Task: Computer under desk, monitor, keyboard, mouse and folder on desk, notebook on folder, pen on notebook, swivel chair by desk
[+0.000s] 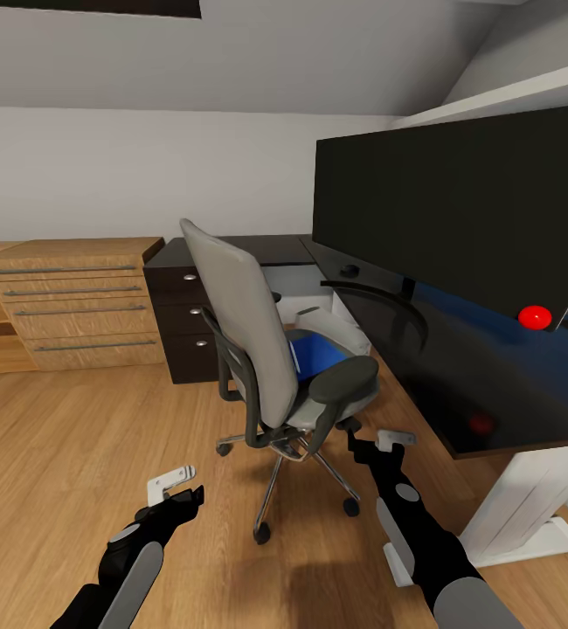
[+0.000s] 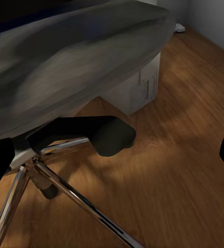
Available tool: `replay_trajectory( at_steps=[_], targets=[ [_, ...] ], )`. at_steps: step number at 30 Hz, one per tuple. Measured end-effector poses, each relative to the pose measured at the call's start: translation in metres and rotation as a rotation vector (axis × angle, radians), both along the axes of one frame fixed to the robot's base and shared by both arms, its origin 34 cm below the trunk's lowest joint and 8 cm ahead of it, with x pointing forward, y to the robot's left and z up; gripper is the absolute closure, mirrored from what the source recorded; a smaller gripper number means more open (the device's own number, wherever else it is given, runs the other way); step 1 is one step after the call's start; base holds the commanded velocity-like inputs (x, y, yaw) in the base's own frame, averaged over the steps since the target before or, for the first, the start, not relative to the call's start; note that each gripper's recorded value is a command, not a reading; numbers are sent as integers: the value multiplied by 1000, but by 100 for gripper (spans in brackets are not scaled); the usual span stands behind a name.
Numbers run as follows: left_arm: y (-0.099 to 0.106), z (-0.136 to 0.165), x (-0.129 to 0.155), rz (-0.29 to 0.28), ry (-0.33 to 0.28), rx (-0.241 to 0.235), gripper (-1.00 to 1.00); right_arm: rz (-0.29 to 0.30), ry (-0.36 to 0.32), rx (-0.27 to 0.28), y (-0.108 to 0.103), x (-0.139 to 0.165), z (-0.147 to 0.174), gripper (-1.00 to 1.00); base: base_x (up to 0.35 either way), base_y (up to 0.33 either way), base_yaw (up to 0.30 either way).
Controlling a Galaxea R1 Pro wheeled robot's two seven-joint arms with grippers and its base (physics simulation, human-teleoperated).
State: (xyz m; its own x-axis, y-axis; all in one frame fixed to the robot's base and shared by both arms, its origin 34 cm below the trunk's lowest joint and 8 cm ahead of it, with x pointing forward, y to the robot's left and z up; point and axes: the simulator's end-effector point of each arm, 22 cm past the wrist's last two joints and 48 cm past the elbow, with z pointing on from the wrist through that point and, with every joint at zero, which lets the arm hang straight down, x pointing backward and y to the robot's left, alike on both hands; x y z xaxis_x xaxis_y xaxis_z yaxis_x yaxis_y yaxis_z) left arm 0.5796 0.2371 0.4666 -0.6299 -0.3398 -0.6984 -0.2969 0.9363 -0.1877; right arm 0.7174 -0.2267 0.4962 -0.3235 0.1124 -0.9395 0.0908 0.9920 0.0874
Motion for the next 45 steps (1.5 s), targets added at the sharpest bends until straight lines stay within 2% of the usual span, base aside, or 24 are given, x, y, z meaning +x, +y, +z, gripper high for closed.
replay_trajectory(
  at_steps=[12,25,32,45],
  targets=[
    [0,-3,-1,1,7,0,-100,0,1,1,1,0,0,-100,1,0,64],
    [0,-3,-1,0,8,-1,-100,-1,1,1,1,0,-1,-100,-34,43,263],
    [-4,-5,-3,5,15,-34,-100,-2,1,1,1,0,-1,-100,-49,56,273],
    [-4,-5,-3,5,16,-36,-100,-2,2,2,1,0,-1,-100,-1,1,276]
  ],
)
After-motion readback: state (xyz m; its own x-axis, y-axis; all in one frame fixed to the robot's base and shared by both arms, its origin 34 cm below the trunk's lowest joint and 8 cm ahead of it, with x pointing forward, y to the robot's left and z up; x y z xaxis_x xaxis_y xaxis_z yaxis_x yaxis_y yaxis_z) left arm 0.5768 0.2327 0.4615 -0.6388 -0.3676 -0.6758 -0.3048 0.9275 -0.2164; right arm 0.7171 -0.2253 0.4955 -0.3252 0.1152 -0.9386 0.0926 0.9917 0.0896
